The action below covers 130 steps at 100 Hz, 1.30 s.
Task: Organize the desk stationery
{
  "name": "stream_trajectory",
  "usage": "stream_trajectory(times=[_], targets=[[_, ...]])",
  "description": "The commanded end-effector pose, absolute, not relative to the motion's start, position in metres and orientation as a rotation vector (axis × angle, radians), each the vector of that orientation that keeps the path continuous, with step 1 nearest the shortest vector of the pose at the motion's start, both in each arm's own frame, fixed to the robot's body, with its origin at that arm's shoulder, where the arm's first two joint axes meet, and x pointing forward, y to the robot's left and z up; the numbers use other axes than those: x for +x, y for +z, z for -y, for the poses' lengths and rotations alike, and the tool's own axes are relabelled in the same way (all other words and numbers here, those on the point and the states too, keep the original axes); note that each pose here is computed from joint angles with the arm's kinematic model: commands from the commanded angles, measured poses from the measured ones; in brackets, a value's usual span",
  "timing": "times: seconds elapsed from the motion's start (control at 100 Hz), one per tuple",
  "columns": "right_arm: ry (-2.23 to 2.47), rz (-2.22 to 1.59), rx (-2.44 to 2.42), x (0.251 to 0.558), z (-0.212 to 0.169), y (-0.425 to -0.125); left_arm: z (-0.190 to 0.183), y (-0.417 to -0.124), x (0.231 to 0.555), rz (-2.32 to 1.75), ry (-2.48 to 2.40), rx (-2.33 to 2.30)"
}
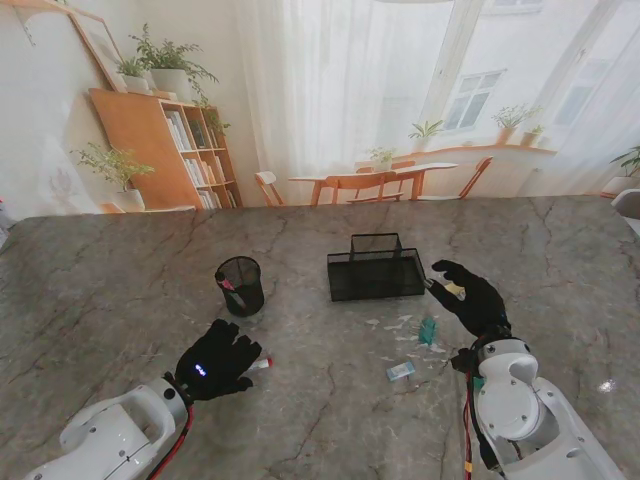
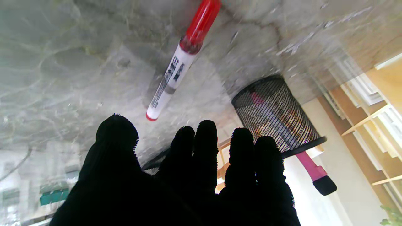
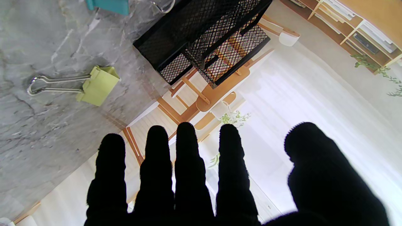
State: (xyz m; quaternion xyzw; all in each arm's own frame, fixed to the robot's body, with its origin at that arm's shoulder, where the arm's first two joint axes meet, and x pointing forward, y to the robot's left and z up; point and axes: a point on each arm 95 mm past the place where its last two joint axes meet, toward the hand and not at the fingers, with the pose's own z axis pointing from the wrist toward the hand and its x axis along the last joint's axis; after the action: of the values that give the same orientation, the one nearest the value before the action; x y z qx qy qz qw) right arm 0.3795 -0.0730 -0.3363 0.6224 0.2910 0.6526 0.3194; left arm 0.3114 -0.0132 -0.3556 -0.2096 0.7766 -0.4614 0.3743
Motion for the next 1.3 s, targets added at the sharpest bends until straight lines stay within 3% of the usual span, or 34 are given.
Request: stream_trajectory(times=[0.0,0.71,1.29], targets=[[1.717,-0.772,1.653,0.379,0.072,-0.338,0.011,-0.366,0.309,-2.016,-1.161,-0.571],[1.716,-0.752,1.649,0.377,0.073,-0.337,0.021,-0.405,0.314,-2.114,-1.130,-0.690],[1.716,-0.743,1.645,0.376,0.075,-0.337,0.027,-0.409,0.334,-2.125,-1.228,-0.747]])
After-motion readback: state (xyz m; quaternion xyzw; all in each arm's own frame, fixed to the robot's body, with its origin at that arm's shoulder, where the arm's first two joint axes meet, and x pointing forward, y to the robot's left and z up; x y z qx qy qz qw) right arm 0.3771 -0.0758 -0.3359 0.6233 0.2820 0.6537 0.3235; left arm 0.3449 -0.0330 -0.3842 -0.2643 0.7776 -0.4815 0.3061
